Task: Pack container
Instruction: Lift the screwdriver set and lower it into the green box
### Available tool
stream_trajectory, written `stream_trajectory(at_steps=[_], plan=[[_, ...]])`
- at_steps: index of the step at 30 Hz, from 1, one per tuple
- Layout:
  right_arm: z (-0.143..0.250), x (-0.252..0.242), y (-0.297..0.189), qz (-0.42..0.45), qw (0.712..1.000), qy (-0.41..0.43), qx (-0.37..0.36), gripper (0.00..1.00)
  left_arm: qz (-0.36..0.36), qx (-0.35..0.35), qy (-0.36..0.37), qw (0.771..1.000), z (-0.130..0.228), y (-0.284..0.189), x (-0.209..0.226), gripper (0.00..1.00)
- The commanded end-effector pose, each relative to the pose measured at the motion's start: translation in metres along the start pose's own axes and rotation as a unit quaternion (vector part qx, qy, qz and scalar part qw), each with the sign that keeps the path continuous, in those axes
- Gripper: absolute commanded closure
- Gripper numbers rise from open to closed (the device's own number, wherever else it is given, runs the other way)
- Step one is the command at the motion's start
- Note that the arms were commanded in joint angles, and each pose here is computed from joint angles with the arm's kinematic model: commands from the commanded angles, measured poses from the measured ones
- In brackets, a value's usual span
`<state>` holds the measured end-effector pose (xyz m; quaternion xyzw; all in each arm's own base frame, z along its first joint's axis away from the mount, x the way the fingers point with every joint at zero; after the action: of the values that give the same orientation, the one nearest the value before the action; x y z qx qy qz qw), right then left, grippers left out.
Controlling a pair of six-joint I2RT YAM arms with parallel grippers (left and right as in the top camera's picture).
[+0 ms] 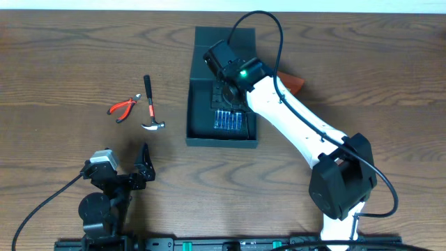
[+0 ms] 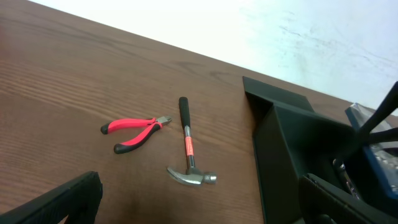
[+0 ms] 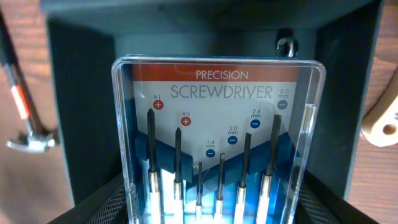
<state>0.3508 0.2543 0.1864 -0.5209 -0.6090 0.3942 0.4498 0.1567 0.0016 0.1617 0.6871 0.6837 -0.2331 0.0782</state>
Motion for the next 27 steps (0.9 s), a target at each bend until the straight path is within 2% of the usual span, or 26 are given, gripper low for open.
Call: stream_trajectory(at_steps=[1, 16, 21, 27], plan=[[0.000, -0.005, 0.005, 0.012, 0.999, 0.039, -0.011, 0.60, -0.013, 0.008, -0.005, 1.000, 0.008, 0.003, 0.006, 0.02], [0.018, -0.016, 0.046, 0.025, 0.998, 0.058, 0.005, 0.59, -0.013, 0.008, -0.005, 1.000, 0.008, 0.003, 0.006, 0.01], [0.018, -0.015, 0.052, 0.017, 1.000, 0.020, -0.006, 0.59, -0.013, 0.008, -0.005, 1.000, 0.008, 0.003, 0.006, 0.02], [0.015, -0.016, 0.053, 0.017, 1.000, 0.012, -0.014, 0.56, -0.013, 0.008, -0.005, 1.000, 0.008, 0.003, 0.006, 0.02]])
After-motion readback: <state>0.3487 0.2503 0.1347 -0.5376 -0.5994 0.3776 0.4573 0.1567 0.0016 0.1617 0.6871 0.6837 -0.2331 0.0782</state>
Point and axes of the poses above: each gripper's point midway between its finger pads, its own y axis out along the fingers, its own x axis along the line the jaws close on, z = x × y, the point moved 8 cm from there along -y, back along the fingers, and after that the axes turned 8 degrees about -y, right-handed, at the moved point
